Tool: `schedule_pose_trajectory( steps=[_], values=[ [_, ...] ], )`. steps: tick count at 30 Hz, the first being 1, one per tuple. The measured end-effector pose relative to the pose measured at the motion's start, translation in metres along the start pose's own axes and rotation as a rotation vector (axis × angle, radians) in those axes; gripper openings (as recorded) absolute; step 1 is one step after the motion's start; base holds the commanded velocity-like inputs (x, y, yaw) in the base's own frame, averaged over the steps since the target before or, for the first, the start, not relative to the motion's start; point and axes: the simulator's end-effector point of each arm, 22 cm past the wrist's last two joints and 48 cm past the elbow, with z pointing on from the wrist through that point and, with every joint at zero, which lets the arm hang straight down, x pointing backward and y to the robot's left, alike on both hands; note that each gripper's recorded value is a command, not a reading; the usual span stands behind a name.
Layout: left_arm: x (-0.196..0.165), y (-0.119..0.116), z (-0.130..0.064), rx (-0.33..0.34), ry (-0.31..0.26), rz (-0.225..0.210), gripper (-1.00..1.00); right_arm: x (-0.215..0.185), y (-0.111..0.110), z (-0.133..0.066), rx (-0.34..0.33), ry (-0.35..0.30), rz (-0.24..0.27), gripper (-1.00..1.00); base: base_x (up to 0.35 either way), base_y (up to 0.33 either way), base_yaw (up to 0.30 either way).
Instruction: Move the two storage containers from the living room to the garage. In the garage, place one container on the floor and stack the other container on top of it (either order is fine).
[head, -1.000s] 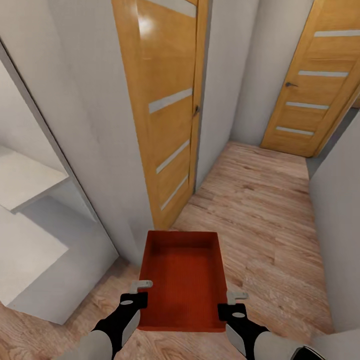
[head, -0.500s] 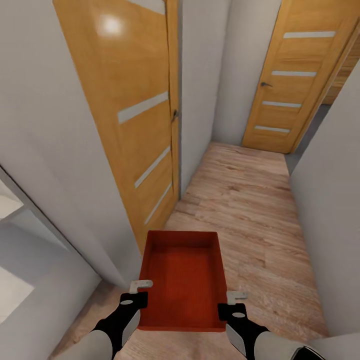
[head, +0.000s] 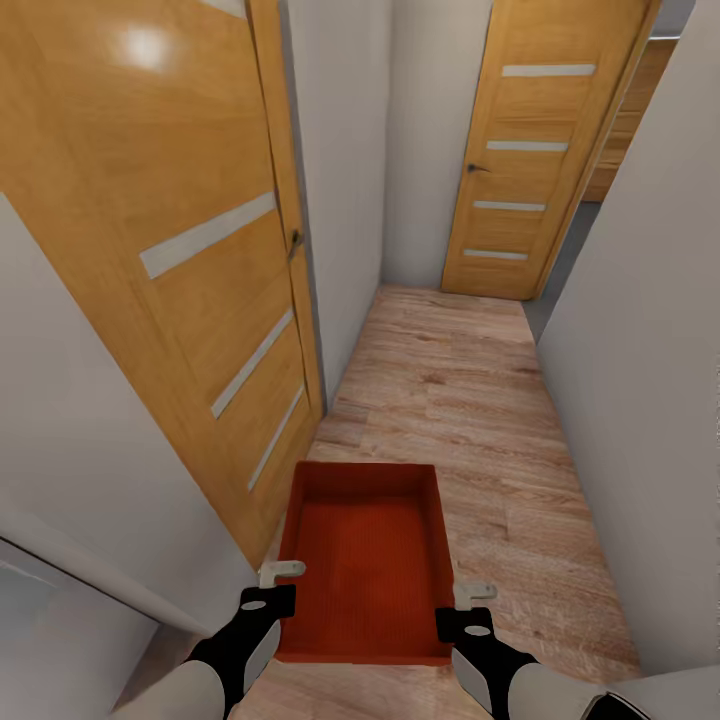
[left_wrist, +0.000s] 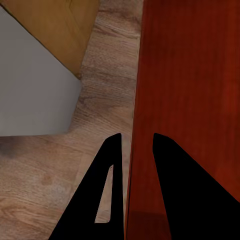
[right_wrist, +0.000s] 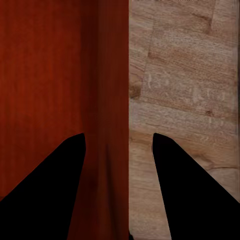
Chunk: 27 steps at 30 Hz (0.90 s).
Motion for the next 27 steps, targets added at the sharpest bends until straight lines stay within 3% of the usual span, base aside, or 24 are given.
schedule_pose_trajectory(
  steps=[27],
  values=[
    [0.0001,0.0,0.0,0.0,0.0,0.0,-1.0,0.0,0.0,0.0,0.0,0.0,0.0,-1.0,0.322,0.067,-0.281]
  ],
)
